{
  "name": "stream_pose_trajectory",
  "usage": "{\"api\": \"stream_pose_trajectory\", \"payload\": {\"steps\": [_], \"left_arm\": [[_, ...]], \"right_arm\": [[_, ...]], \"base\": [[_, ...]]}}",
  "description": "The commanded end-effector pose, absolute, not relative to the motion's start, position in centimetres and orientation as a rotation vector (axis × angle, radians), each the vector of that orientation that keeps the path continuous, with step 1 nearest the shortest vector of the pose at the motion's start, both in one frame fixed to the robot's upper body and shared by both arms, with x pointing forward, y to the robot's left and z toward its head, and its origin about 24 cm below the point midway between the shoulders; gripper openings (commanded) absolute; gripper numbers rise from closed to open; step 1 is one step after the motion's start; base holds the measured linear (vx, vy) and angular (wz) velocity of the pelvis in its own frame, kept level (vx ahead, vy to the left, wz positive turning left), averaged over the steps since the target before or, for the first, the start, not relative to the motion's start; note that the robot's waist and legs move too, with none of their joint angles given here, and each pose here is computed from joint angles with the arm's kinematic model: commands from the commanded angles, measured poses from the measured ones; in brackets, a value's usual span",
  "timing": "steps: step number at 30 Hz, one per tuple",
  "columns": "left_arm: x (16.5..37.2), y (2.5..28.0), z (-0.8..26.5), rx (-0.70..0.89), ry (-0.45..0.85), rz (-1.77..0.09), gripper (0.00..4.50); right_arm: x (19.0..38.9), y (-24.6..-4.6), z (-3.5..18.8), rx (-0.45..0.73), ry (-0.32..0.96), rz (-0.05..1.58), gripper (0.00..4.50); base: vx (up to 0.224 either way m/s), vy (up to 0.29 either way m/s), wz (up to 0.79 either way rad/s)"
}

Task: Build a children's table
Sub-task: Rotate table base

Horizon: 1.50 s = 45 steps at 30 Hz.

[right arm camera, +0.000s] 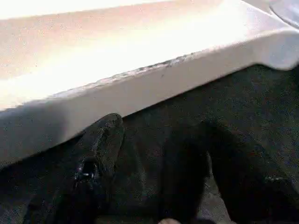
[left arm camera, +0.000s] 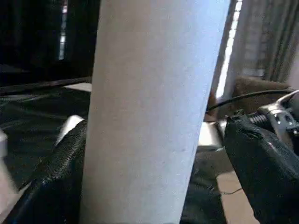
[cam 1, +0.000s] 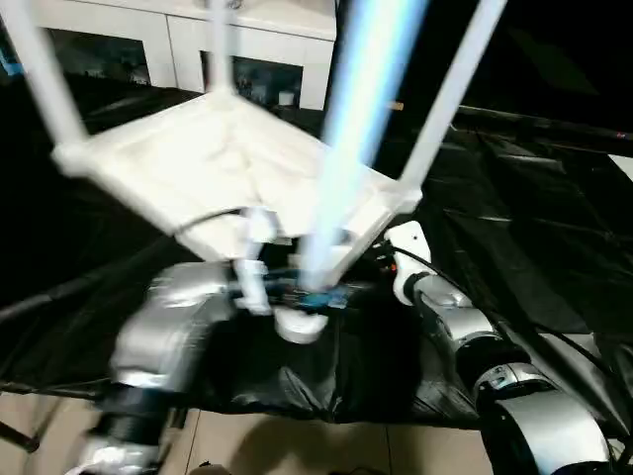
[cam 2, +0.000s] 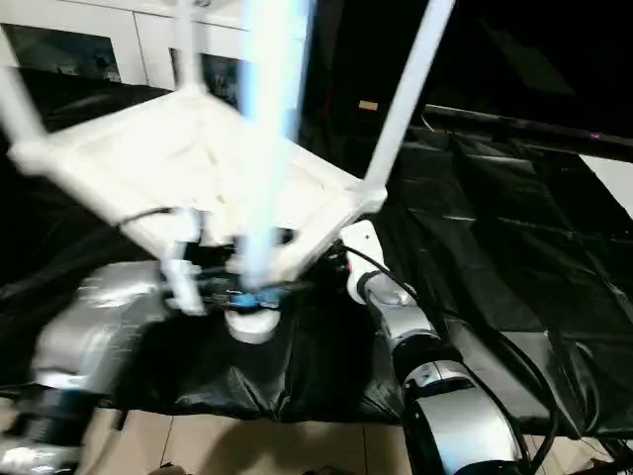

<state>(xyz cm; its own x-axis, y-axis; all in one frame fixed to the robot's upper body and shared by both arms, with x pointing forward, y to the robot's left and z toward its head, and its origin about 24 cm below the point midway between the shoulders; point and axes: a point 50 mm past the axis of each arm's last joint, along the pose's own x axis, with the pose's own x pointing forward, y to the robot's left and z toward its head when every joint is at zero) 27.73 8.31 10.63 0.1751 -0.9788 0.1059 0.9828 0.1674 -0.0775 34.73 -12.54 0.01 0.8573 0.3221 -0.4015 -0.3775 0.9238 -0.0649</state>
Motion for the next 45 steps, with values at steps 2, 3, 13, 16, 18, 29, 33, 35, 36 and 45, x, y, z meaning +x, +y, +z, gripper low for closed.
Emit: {"api": "stream_pose_trajectory", "payload": {"steps": [2,3,13,16,18,29,33,35,36,45], "left_arm": [[27.5,4.6,11.0,-0.116,-0.055,-1.511,4.42],[27.6,4.2,10.9,-0.108,-0.056,-1.511,4.42],[30.4,1.9,10.5,0.027,-0.069,-1.37,4.42],[30.5,1.3,10.4,0.031,-0.072,-1.366,4.42],[30.6,0.8,10.3,0.042,-0.079,-1.363,4.42],[32.1,7.2,9.0,0.292,0.113,-1.546,4.42],[32.9,8.9,8.5,0.411,0.196,-1.575,4.15],[33.2,9.1,8.4,0.446,0.214,-1.569,3.94],[33.6,9.4,8.3,0.472,0.242,-1.562,3.94],[34.7,10.5,8.0,0.552,0.404,-1.581,3.15]], "right_arm": [[34.9,-12.2,0.3,-0.154,0.39,0.383,3.08],[35.0,-12.2,0.3,-0.151,0.389,0.383,3.08],[34.8,-14.3,-0.1,-0.126,0.392,0.308,3.08],[34.5,-15.1,-0.3,-0.133,0.399,0.287,3.08],[34.4,-15.9,-0.4,-0.133,0.399,0.273,3.08],[33.2,-21.8,2.0,-0.261,0.325,0.481,3.08],[31.7,-22.9,3.0,-0.335,0.324,0.651,3.08],[31.2,-23.2,3.4,-0.345,0.328,0.701,3.36],[30.6,-23.7,4.0,-0.367,0.332,0.747,3.36],[26.6,-25.3,6.9,-0.402,0.451,0.972,4.1]], "base": [[0.0,0.0,0.0],[0.0,0.0,0.0],[0.0,0.0,0.0],[0.0,0.0,0.0],[0.0,0.0,0.0],[0.0,0.0,0.0],[0.0,0.0,0.0],[0.0,0.0,0.0],[0.0,0.0,0.0],[0.0,0.0,0.0]]}}
